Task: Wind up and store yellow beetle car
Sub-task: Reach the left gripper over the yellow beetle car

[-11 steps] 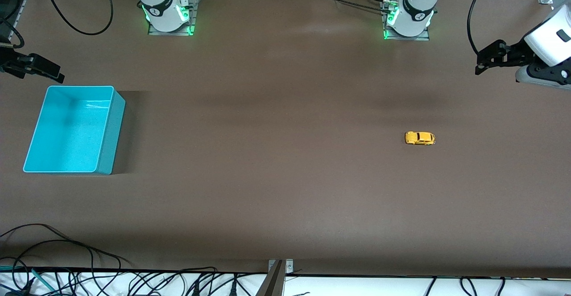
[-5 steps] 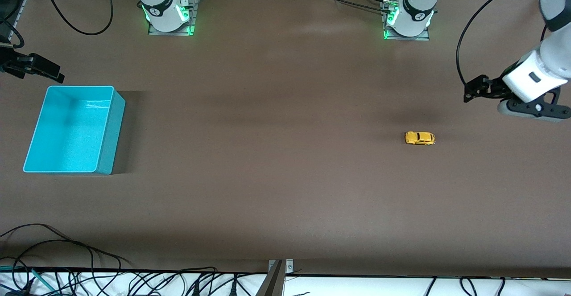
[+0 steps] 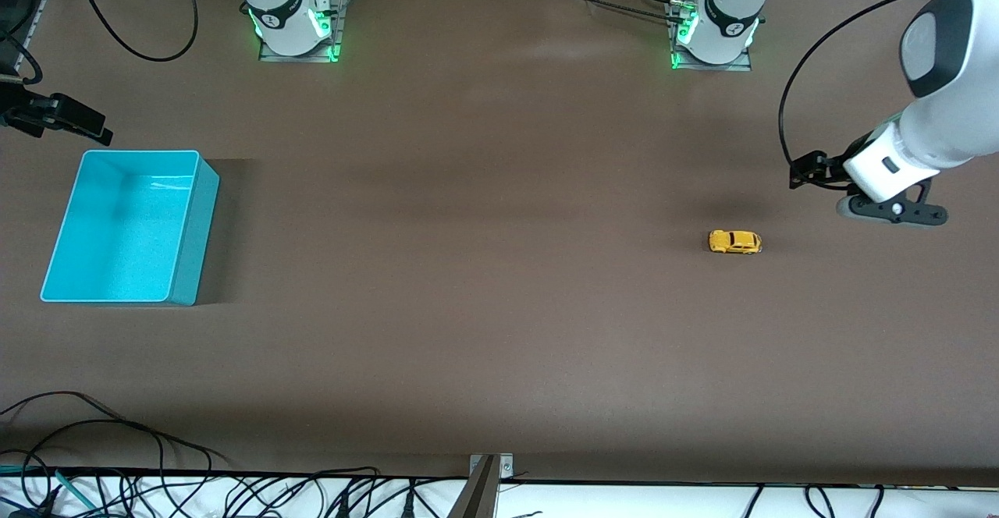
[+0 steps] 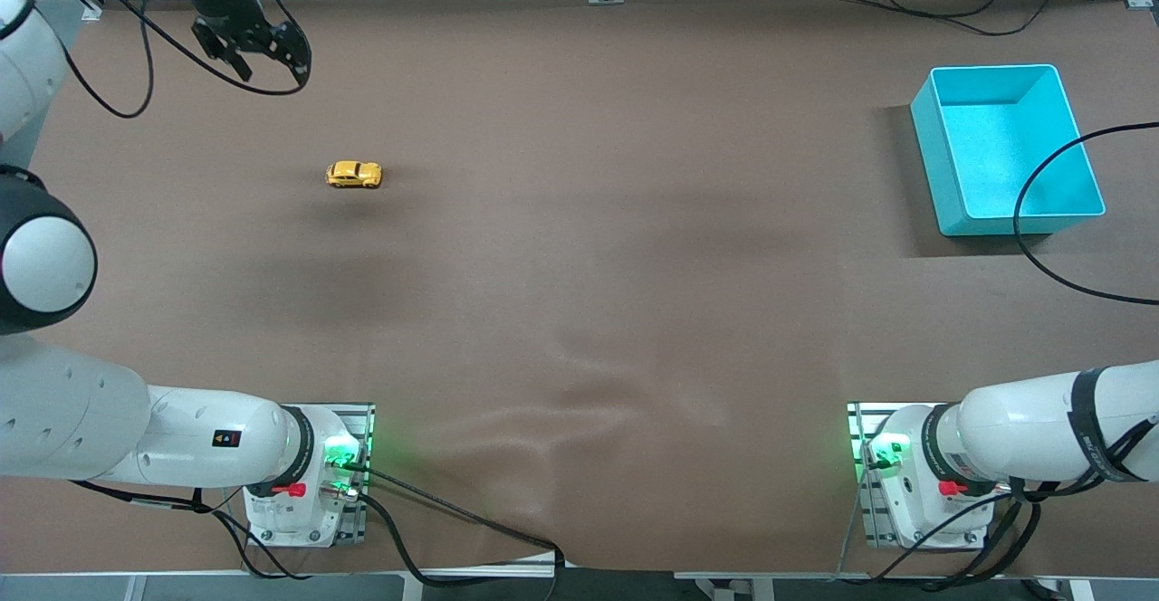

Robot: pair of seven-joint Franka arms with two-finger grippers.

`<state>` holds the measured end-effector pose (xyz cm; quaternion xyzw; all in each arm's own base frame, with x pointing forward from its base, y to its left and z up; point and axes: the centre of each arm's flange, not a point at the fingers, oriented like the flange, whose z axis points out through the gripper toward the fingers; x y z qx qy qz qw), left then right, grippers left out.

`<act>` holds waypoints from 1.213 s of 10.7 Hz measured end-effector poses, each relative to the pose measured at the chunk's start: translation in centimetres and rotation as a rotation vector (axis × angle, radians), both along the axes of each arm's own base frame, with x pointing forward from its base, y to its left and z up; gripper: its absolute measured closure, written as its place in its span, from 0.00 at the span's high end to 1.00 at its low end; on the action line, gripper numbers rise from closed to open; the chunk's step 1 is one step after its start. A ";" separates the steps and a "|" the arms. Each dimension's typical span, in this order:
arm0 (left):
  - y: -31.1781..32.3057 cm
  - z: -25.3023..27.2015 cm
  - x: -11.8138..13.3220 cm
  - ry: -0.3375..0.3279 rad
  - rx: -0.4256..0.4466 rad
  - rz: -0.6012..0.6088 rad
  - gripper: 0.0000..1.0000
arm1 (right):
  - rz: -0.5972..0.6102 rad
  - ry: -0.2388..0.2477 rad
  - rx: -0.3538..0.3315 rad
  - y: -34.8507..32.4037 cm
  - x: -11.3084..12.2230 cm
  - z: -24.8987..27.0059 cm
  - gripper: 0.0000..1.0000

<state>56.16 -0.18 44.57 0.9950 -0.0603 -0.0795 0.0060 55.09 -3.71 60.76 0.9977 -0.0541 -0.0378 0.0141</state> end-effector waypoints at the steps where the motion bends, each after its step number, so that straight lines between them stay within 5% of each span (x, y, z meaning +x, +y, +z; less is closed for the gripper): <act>1: 0.1 -1.6 0.4 -0.007 0.001 0.002 1.00 | 0.000 0.000 0.000 0.0 0.0 0.0 1.00; 6: 0.1 -10.7 0.2 -0.097 0.005 0.002 1.00 | 0.000 0.000 0.000 0.0 0.0 0.0 1.00; 9: 0.0 -13.8 -1.6 -0.064 0.003 -0.022 1.00 | 0.000 0.000 0.000 0.0 0.0 0.0 1.00; 13: -0.3 -18.6 -3.9 -0.040 -0.053 -0.435 1.00 | 0.000 -0.001 0.000 0.0 0.0 0.0 1.00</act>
